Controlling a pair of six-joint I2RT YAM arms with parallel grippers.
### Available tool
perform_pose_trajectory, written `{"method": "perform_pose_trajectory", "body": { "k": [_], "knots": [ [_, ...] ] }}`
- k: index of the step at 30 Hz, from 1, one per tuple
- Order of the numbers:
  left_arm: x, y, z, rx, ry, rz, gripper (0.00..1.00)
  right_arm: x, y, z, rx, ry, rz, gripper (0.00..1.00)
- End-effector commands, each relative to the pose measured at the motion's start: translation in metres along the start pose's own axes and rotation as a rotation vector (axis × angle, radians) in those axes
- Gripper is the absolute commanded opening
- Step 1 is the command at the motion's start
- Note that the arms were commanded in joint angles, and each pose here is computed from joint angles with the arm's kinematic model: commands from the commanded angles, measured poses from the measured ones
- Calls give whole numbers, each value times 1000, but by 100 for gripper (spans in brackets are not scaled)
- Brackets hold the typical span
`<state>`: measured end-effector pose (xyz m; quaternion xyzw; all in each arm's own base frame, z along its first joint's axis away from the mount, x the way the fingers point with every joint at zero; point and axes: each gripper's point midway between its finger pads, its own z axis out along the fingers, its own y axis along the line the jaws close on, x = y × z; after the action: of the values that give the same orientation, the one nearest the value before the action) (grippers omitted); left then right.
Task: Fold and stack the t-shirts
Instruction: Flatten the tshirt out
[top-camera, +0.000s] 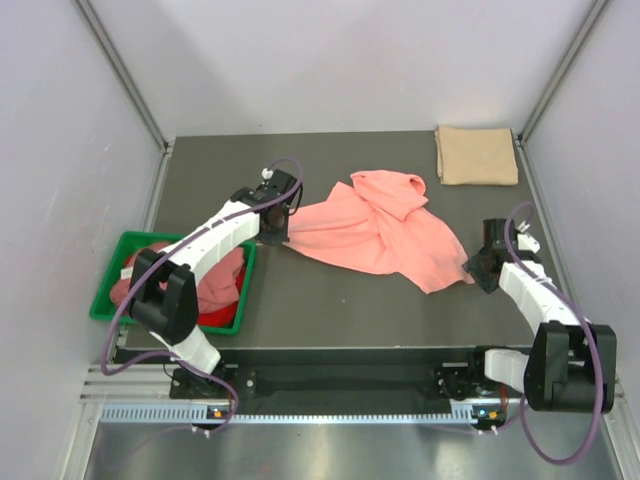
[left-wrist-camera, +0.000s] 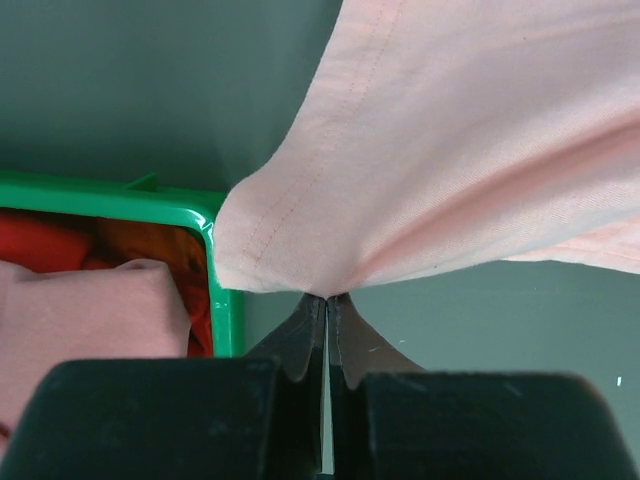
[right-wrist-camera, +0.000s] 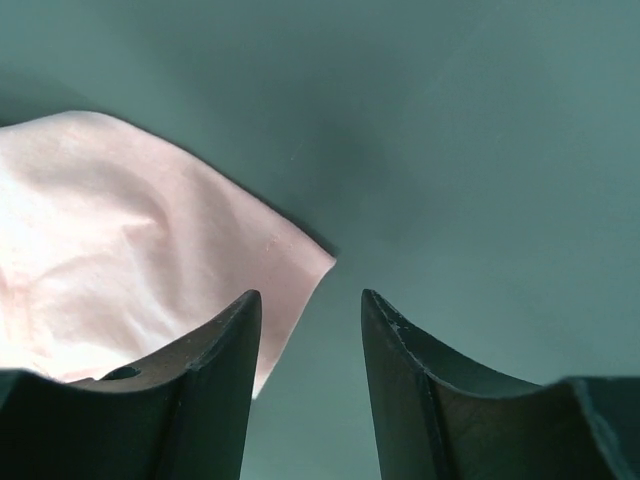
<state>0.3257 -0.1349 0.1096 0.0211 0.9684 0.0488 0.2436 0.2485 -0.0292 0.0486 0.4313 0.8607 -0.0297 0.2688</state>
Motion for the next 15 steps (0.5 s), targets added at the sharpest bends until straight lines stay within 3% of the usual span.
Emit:
{"method": "perform_pose_trajectory", "body": {
  "k": [1,13,14,15],
  "knots": [
    [-12,-1,-10,14,-20,-1,0,-5,10,10,-29,-10,60,45],
    [-13,-6,-13,46,-23,11,0,10,0,47,39,38,66,41],
    [-13,-6,-13,46,-23,11,0,13,-2,49,46,50,60,39],
    [-12,-5,-14,44,-23,11,0,13,-3,50,49,47,57,30]
  ]
}}
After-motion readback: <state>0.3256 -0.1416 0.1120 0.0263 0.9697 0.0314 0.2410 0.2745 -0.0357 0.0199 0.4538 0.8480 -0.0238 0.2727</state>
